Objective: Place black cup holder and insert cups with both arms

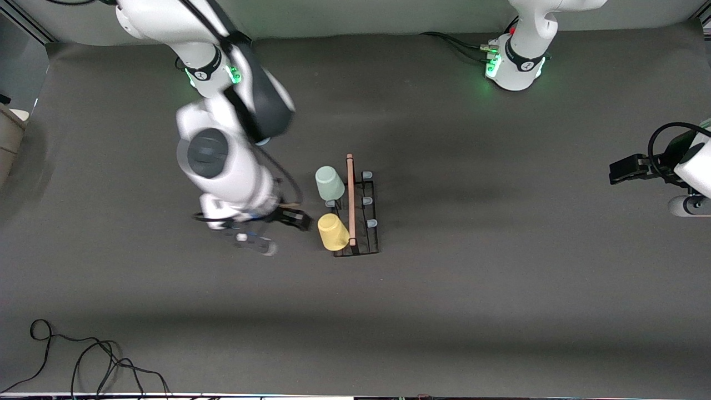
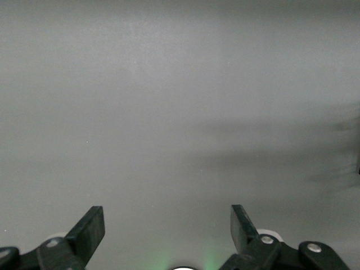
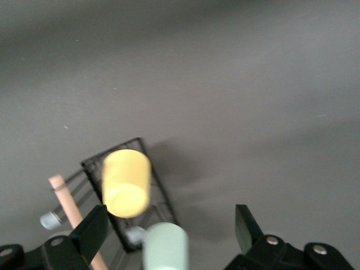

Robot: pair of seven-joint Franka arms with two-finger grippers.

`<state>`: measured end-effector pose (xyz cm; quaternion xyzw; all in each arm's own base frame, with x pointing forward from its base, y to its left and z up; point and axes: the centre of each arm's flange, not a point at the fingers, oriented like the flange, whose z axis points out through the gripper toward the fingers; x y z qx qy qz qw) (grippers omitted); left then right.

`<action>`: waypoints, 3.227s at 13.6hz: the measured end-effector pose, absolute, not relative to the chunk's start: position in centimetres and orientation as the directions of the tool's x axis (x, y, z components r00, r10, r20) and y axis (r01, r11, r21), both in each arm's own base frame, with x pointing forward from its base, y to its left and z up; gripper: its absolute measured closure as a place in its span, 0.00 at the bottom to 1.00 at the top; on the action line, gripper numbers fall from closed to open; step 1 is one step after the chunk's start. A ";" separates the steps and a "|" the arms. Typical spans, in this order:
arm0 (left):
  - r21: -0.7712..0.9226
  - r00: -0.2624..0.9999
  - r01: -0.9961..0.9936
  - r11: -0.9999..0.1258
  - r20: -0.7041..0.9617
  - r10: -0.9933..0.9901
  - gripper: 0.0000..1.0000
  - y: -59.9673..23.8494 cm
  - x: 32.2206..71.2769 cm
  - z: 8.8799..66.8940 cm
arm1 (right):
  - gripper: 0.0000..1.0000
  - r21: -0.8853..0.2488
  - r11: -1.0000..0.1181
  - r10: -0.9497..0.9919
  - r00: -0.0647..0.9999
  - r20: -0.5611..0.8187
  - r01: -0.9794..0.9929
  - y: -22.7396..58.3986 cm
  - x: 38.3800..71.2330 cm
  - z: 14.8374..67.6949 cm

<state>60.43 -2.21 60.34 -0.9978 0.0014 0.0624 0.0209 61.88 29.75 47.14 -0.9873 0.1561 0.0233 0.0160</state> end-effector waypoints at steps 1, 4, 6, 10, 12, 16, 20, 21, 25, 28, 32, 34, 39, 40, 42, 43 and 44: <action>-0.041 0.992 -0.005 -0.999 -0.125 0.000 0.00 -2.2 60.4 60.3 | 0.00 -0.013 -0.960 -0.278 0.958 -0.065 -0.279 27.1 61.8 49.3; -0.041 0.992 -0.005 -0.999 -0.125 0.000 0.00 -2.2 60.4 60.3 | 0.00 0.005 -0.982 -0.188 0.975 -0.119 -0.189 19.3 60.9 54.1; -0.041 0.992 -0.005 -0.999 -0.126 0.000 0.00 -2.2 60.4 60.3 | 0.00 0.002 -0.992 -0.126 0.979 -0.159 -0.128 13.5 60.1 56.7; -0.041 0.992 -0.005 -0.999 -0.126 0.000 0.00 -2.2 60.4 60.2 | 0.00 -0.032 -0.995 -0.085 0.982 -0.166 -0.092 4.3 58.2 61.0; -0.041 0.992 -0.005 -0.999 -0.127 0.000 0.00 -2.2 60.4 60.2 | 0.00 0.010 -0.996 -0.084 0.984 -0.157 -0.084 3.0 57.9 61.4; -0.041 0.992 -0.005 -0.999 -0.126 0.000 0.00 -2.2 60.4 60.2 | 0.00 0.044 -0.997 -0.077 0.983 -0.169 -0.071 3.6 58.4 59.6; -0.040 0.994 -0.005 -0.999 -0.110 -0.001 0.00 -2.2 60.6 60.4 | 0.00 0.047 -0.996 -0.077 0.983 -0.166 -0.070 3.6 58.5 59.4; -0.040 0.995 -0.005 -0.999 -0.104 -0.001 0.00 -2.2 60.7 60.4 | 0.00 0.047 -0.996 -0.077 0.983 -0.166 -0.071 3.5 58.5 59.4; -0.018 0.995 -0.006 -1.000 -0.104 -0.004 0.00 -2.5 60.7 60.4 | 0.00 0.045 -0.996 -0.082 0.983 -0.167 -0.076 2.9 58.5 59.4; -0.016 0.995 -0.006 -1.000 -0.104 -0.004 0.00 -2.5 60.7 60.4 | 0.00 0.019 -0.997 -0.080 0.980 -0.180 -0.078 1.3 58.8 58.9; -0.015 0.995 -0.006 -1.000 -0.103 -0.004 0.00 -2.5 60.7 60.4 | 0.00 0.023 -0.999 -0.048 0.984 -0.172 -0.044 0.2 57.6 59.3; -0.015 0.995 -0.005 -1.000 -0.102 -0.004 0.00 -2.5 60.7 60.5 | 0.00 0.006 -0.998 -0.057 0.990 -0.131 -0.056 -1.1 56.2 59.3; -0.015 0.995 -0.005 -1.000 -0.100 -0.004 0.00 -2.5 60.6 60.7 | 0.00 0.002 -0.999 -0.043 0.998 -0.053 -0.043 -1.0 53.8 58.4; -0.015 0.995 -0.005 -1.000 -0.099 -0.004 0.00 -2.5 60.6 60.7 | 0.00 0.002 -0.999 -0.041 0.998 -0.047 -0.041 -0.9 53.9 58.3; -0.015 0.995 -0.005 -1.000 -0.099 -0.004 0.00 -2.5 60.6 60.7 | 0.00 0.002 -0.999 -0.041 0.998 -0.042 -0.041 -0.9 54.0 58.4; -0.015 0.995 -0.005 -1.000 -0.099 -0.004 0.00 -2.5 60.6 60.7 | 0.00 0.002 -0.999 -0.041 0.998 -0.040 -0.041 -0.9 54.1 58.4; -0.015 0.995 -0.004 -1.000 -0.099 -0.003 0.00 -2.5 60.6 60.7 | 0.00 0.002 -0.999 -0.041 0.998 -0.038 -0.041 -0.9 54.1 58.4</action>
